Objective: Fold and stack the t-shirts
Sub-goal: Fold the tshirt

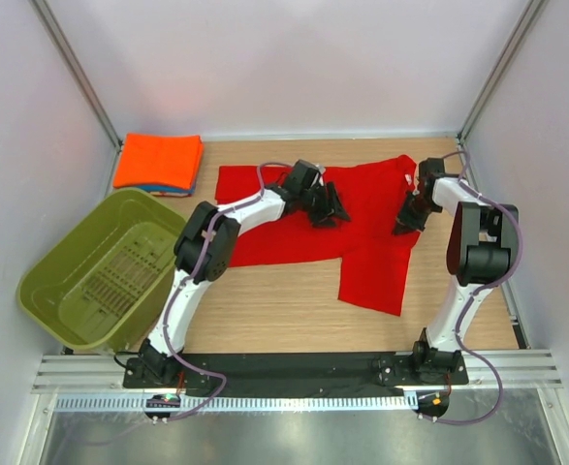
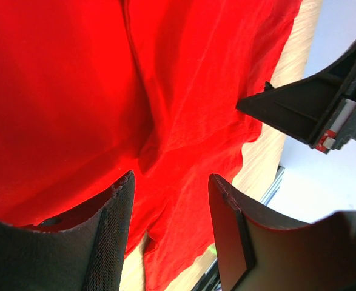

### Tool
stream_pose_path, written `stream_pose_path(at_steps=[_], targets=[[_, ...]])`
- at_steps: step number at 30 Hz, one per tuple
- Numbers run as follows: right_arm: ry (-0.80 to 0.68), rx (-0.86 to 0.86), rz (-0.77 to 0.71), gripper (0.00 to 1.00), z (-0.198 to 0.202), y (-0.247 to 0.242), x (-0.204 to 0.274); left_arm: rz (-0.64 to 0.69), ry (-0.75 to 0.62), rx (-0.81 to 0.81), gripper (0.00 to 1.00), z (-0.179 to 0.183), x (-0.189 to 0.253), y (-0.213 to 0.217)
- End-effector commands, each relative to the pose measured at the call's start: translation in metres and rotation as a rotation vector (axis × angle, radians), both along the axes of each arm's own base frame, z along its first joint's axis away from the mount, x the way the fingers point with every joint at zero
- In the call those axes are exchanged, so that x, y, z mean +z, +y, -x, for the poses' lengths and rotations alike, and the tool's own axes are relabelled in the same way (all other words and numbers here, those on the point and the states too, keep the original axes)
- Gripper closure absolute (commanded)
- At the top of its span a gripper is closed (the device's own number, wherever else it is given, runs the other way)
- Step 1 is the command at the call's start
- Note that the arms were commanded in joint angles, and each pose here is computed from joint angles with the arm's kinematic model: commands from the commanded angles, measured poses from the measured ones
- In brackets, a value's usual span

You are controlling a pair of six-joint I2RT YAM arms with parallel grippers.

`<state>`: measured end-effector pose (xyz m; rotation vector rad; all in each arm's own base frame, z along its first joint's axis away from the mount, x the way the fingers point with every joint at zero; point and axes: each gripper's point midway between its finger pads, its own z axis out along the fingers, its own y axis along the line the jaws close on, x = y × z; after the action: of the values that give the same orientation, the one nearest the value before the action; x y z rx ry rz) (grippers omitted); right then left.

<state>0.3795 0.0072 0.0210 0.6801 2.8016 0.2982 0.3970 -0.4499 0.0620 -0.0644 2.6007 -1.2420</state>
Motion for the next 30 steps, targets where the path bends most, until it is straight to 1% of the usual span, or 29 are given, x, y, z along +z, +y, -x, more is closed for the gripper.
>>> stream_pose_path(at_steps=[1, 7, 13, 26, 30], targets=[[-0.103, -0.016, 0.009, 0.99, -0.01, -0.003, 0.041, 0.047, -0.033, -0.016, 0.47, 0.0, 0.015, -0.015], [-0.135, -0.016, -0.035, 0.99, -0.006, 0.006, 0.055, 0.033, -0.011, 0.011, 0.47, -0.001, 0.007, -0.015], [-0.167, -0.023, -0.033, 0.99, -0.004, 0.006, 0.072, 0.019, -0.003, 0.022, 0.48, -0.002, 0.002, -0.013], [-0.213, -0.018, -0.072, 0.99, -0.004, 0.013, 0.086, 0.05, 0.012, 0.021, 0.48, -0.001, 0.005, -0.024], [-0.216, -0.016, -0.083, 0.99, -0.003, 0.015, 0.088, 0.05, 0.017, 0.025, 0.51, -0.003, 0.001, -0.025]])
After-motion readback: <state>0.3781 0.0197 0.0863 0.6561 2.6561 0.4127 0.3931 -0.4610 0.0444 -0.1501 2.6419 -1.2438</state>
